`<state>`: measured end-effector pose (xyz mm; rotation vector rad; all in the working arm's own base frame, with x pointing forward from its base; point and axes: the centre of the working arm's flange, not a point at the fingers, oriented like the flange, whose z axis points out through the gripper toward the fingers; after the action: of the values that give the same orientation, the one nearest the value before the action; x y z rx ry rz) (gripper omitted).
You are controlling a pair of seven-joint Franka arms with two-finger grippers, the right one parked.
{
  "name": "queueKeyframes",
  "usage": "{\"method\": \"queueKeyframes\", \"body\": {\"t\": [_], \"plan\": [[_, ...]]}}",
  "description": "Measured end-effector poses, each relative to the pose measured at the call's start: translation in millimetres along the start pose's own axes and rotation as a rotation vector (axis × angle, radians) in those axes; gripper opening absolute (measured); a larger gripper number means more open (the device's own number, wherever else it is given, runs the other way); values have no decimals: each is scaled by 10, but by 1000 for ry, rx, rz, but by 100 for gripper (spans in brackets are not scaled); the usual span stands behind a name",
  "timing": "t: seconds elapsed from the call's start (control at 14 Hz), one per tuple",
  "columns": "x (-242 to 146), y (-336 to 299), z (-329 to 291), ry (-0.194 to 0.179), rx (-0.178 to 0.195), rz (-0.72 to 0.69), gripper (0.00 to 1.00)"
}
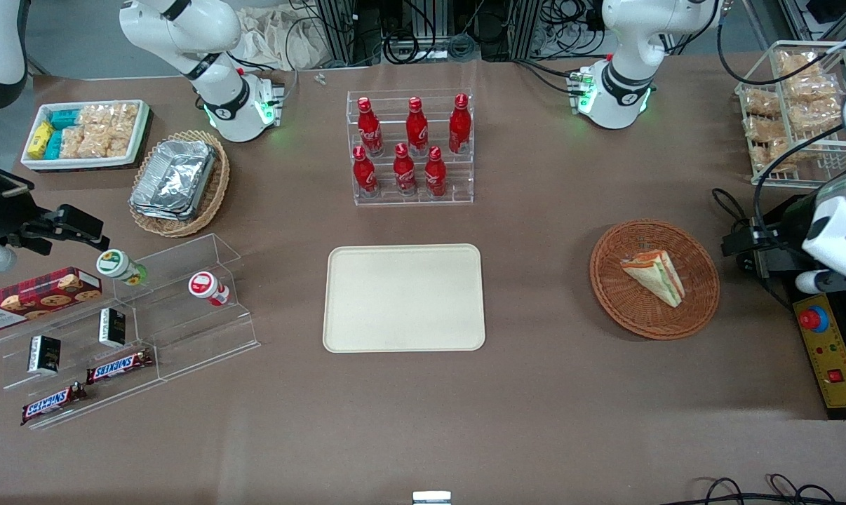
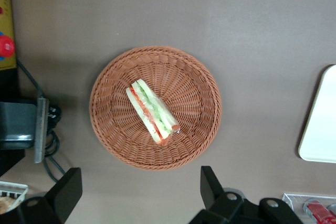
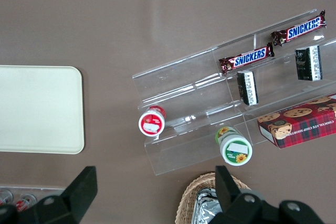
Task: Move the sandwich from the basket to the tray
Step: 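Move the open left gripper over the sandwich in the wicker basket, then lower the left gripper and close it on the wrapped sandwich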
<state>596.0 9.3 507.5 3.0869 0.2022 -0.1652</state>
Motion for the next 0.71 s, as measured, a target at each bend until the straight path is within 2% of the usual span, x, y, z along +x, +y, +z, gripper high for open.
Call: {"method": "queueKeyframes", "body": {"t": [0.14, 0.36, 0.57, 0.71], "plan": [[-35, 37, 338, 5, -1, -41, 100], [-104, 104, 769, -21, 3, -150, 100], [-29, 121, 1167, -29, 13, -272, 100], [5, 101, 1476, -20, 16, -328, 100]]}}
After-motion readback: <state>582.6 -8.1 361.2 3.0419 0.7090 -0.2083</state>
